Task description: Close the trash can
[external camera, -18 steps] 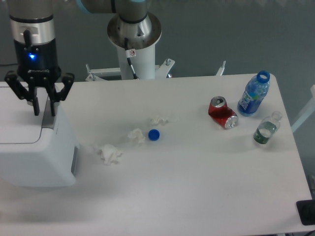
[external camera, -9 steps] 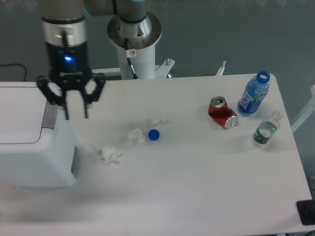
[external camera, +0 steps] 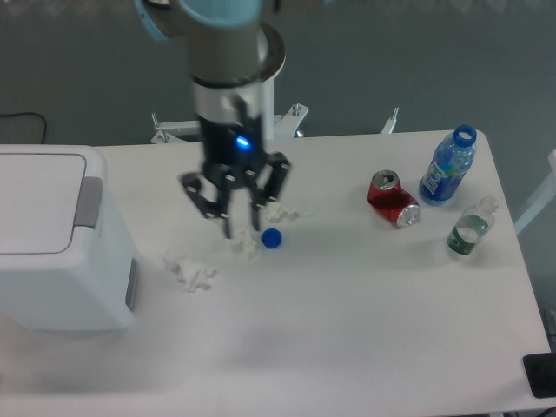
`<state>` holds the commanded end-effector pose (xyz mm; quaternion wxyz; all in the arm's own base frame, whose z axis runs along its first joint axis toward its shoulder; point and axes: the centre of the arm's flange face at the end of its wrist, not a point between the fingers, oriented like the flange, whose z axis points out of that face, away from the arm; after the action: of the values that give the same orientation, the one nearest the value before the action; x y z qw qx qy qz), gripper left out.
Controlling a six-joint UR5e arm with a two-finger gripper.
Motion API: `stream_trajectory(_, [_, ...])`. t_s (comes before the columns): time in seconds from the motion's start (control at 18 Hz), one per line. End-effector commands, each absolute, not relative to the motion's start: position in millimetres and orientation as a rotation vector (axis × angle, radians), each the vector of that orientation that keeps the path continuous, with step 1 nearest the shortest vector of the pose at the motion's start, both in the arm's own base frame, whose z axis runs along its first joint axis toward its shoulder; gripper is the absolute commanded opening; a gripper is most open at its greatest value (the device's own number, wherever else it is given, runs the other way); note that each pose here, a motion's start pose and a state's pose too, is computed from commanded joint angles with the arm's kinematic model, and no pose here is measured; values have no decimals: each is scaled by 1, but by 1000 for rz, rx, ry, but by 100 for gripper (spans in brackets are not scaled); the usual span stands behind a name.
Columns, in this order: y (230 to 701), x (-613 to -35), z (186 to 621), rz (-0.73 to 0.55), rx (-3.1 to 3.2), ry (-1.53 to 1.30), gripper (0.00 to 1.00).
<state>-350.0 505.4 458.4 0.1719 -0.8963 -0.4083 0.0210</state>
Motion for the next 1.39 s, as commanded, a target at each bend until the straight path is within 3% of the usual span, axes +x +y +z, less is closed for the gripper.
stream_trajectory(0.5, [478,-383,443,129,-2640,-1051,50])
stream_trajectory(0.72, [472,-398,436,222,-2690,-1035,51])
stream_trajectory(0.89, [455,-436,424,230,-2702,-1059,65])
stream_trajectory(0.94, [446,-449,420,236,-2719,-1042,86])
stream_trajectory(1.0, [436,-461,419,241,-2724,-1040,100])
stream_trajectory(1.39, [398,-527,398,248,-2754,-1047,100])
